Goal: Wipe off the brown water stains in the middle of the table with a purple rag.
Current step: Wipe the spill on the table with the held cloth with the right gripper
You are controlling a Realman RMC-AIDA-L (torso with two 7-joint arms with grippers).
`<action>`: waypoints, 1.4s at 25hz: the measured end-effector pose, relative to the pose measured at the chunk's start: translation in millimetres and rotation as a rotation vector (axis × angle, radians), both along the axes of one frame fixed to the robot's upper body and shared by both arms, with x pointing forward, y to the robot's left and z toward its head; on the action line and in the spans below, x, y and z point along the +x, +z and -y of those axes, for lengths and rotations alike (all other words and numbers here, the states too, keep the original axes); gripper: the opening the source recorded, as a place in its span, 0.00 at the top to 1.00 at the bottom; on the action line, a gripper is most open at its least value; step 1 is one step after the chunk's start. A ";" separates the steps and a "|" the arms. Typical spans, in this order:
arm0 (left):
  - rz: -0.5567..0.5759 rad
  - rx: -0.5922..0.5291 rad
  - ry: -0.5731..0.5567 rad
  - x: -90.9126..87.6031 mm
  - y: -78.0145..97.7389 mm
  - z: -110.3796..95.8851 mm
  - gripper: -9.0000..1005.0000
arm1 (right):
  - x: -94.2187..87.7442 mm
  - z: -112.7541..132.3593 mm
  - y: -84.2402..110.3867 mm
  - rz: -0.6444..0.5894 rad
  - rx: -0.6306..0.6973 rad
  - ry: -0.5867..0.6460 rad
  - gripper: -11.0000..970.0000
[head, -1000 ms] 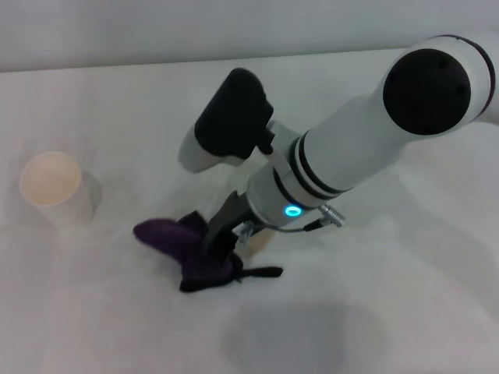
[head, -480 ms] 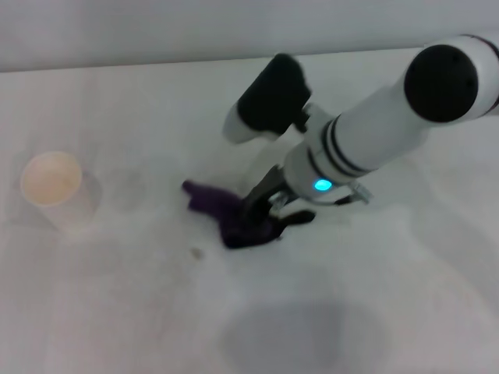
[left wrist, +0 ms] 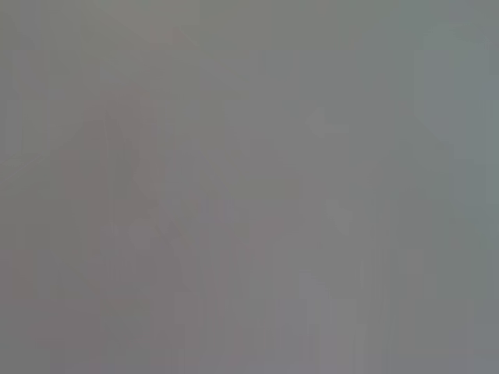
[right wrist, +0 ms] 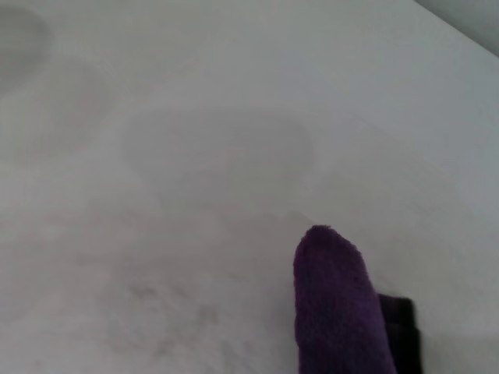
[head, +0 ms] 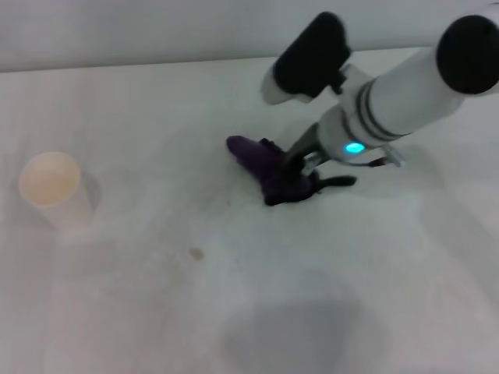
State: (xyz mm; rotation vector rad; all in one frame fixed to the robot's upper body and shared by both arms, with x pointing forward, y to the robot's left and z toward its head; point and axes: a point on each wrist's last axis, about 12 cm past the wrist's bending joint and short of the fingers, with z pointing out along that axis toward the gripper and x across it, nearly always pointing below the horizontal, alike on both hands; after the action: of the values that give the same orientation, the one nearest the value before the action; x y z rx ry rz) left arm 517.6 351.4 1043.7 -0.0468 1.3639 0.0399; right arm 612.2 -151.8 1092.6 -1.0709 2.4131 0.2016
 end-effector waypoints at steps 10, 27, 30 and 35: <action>-0.001 -0.007 -0.004 1.2 -0.2 1.9 0.12 | -50.7 -87.0 8.5 -0.148 0.008 0.361 0.88; -0.004 -0.015 -0.006 0.7 -1.0 2.4 0.12 | -13.0 -47.6 -1.5 -0.085 0.057 0.148 0.88; 0.000 -0.030 -0.008 0.7 -0.4 2.1 0.12 | -6.9 -28.8 -4.5 -0.087 0.057 0.076 0.88; 0.004 -0.034 -0.011 2.0 0.7 2.3 0.12 | -2.6 17.8 0.1 -0.110 0.136 -0.080 0.88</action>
State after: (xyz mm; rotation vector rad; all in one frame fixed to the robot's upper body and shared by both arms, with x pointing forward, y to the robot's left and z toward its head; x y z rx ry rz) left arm 519.6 349.1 1044.3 -0.0677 1.3604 0.0074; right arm 609.6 -169.6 1092.7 -0.9230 2.4937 0.4004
